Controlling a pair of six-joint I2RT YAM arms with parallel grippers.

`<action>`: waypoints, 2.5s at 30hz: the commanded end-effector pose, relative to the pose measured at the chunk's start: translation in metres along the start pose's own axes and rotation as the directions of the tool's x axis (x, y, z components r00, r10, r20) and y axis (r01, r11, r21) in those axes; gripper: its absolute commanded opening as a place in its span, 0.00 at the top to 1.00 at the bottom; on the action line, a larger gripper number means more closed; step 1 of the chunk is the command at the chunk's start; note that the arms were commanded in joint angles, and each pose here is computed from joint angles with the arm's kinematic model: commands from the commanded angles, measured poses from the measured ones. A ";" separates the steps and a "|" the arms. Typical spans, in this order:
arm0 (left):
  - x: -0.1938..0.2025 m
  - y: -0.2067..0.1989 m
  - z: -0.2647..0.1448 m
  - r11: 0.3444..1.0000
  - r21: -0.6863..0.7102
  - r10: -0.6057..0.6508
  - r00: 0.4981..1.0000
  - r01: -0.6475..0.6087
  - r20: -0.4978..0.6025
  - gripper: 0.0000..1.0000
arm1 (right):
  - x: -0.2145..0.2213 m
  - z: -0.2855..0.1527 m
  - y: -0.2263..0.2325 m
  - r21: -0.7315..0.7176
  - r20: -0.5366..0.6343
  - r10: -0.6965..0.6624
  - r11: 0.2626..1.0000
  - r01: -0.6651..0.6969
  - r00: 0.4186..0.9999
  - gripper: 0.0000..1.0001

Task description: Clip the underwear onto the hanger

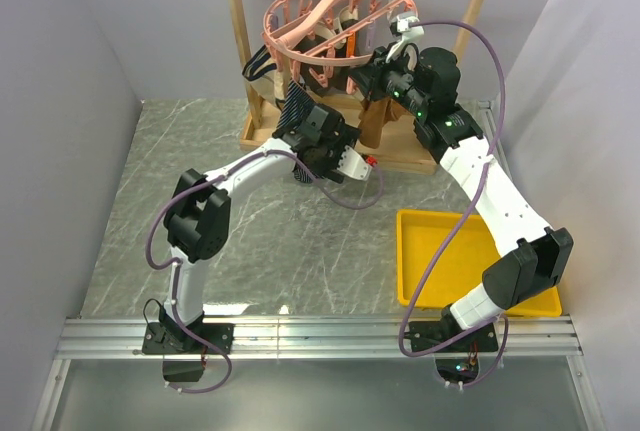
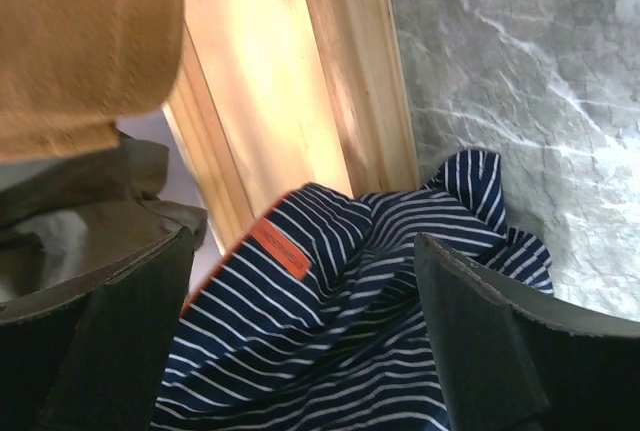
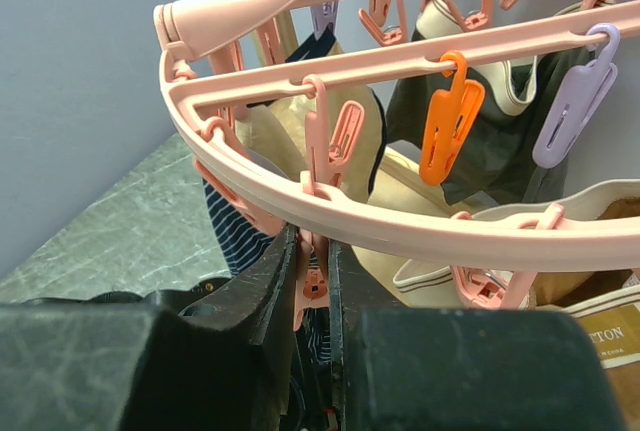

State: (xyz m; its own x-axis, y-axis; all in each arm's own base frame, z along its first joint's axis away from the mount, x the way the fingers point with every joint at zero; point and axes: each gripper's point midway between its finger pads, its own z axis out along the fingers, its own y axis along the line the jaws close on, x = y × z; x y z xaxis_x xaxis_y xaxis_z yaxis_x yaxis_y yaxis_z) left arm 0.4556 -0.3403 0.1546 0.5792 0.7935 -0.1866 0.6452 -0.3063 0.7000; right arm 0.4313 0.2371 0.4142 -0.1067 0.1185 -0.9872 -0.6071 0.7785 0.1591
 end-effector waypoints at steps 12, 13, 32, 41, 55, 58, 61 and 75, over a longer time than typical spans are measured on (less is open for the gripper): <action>-0.004 0.044 -0.008 0.999 -0.045 0.012 0.998 -0.015 -0.056 0.01 | -0.027 -0.005 0.009 -0.014 0.066 -0.029 0.999 0.030 0.997 1.00; 0.001 0.037 0.000 1.000 -0.018 -0.006 0.998 0.005 -0.068 0.01 | -0.028 -0.006 0.009 -0.011 0.067 -0.030 0.999 0.031 0.997 1.00; 0.035 -0.003 0.011 0.979 0.171 -0.089 0.987 0.112 -0.135 0.57 | -0.027 -0.006 0.007 -0.002 0.070 -0.029 1.000 0.029 0.997 1.00; 0.002 -0.001 -0.040 0.992 0.047 -0.123 0.987 0.118 0.107 0.81 | -0.023 -0.004 0.002 0.024 0.064 -0.017 1.000 0.015 0.998 1.00; -0.030 0.049 -0.140 0.868 -0.385 -0.133 0.893 0.314 0.429 1.00 | -0.018 -0.003 0.002 0.013 0.039 0.047 0.999 -0.048 0.998 1.00; -0.026 0.064 -0.151 0.820 -0.437 -0.153 0.878 0.370 0.454 1.00 | -0.016 -0.003 0.003 0.008 0.028 0.064 0.998 -0.064 0.998 1.00; -0.024 0.074 -0.159 0.778 -0.487 -0.146 0.869 0.397 0.473 1.00 | -0.011 -0.004 0.004 0.005 0.011 0.084 0.996 -0.084 0.996 1.00; -0.039 0.110 -0.191 0.655 -0.614 -0.036 0.830 0.441 0.557 1.00 | -0.007 -0.005 0.010 0.000 -0.005 0.142 0.990 -0.142 0.990 1.00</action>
State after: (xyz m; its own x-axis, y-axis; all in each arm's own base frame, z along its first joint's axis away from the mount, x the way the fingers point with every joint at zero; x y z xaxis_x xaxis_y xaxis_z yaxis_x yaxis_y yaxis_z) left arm 0.4186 -0.3036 0.3247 0.6629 0.4448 -0.6023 0.4558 0.3984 0.7959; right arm 0.4290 0.2386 0.4099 -0.1945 0.2036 -0.9595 -0.5738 0.7698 0.2797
